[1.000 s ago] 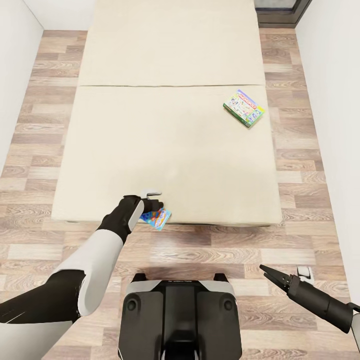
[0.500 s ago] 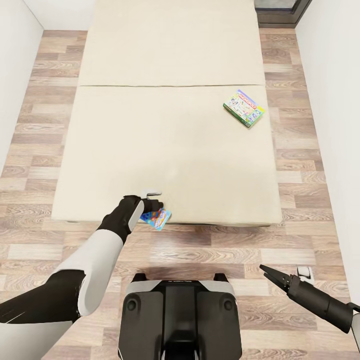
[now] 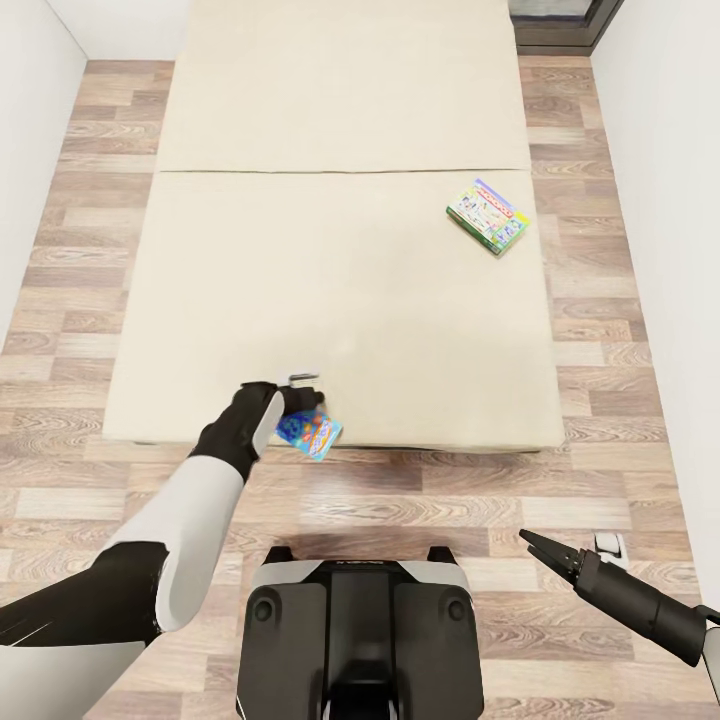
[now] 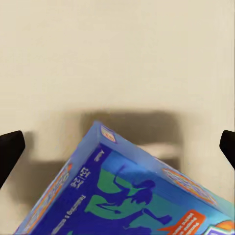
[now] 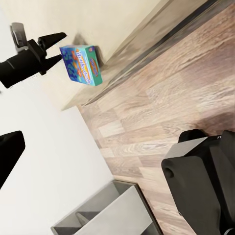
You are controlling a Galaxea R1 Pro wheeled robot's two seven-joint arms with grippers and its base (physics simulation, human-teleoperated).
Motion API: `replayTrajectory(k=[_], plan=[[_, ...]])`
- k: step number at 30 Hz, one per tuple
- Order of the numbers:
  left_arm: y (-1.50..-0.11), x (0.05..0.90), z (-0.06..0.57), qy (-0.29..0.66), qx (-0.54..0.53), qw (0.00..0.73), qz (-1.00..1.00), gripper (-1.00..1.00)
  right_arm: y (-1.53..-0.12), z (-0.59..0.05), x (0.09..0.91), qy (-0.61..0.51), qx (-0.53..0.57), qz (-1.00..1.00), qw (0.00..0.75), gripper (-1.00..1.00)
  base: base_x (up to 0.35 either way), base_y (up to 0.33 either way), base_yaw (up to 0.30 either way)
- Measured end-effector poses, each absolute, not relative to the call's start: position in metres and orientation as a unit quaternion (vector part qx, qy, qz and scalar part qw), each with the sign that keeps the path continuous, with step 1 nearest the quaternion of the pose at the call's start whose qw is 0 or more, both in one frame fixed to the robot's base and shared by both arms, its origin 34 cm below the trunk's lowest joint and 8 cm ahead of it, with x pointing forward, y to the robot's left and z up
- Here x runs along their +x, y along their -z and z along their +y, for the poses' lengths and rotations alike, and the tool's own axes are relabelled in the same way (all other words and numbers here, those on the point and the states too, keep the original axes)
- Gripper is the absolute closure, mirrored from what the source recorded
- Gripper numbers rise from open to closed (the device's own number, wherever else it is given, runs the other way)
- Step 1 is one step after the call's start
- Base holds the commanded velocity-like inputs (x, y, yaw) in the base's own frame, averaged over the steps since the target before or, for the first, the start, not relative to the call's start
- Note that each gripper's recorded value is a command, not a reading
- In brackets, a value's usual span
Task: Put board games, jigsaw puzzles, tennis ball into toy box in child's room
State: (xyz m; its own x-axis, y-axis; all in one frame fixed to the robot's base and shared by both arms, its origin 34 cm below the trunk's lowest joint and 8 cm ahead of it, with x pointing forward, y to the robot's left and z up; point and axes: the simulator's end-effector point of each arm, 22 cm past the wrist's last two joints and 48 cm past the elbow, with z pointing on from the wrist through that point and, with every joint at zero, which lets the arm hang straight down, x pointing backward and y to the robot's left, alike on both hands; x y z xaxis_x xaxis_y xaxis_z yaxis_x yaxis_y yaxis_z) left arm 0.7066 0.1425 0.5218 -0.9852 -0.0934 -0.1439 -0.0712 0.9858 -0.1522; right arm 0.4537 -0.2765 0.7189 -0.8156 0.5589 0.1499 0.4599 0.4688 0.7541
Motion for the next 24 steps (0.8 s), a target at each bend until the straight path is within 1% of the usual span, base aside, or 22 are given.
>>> replayTrajectory(k=[4, 12, 21, 24], plan=[[-0.535, 0.728, 0.148, 0.074, -0.049, 0.097, 0.991, -1.0, -0.719, -0.276, 0.454, -0.421, 0.298, 0.855, 0.059, -1.0, 0.0, 0.0, 0.0], [-0.547, 0.74, 0.157, 0.075, -0.067, 0.098, 0.99, -1.0, -0.719, -0.276, 0.454, -0.42, 0.298, 0.855, 0.059, -1.0, 0.0, 0.0, 0.0], [-0.553, 0.748, 0.194, 0.063, -0.103, 0.101, 0.988, -1.0, -0.719, -0.276, 0.453, -0.42, 0.298, 0.855, 0.059, -1.0, 0.0, 0.0, 0.0], [-0.557, 0.751, 0.218, 0.058, -0.116, 0.1, 0.987, -1.0, -0.719, -0.276, 0.454, -0.42, 0.298, 0.855, 0.059, -1.0, 0.0, 0.0, 0.0]])
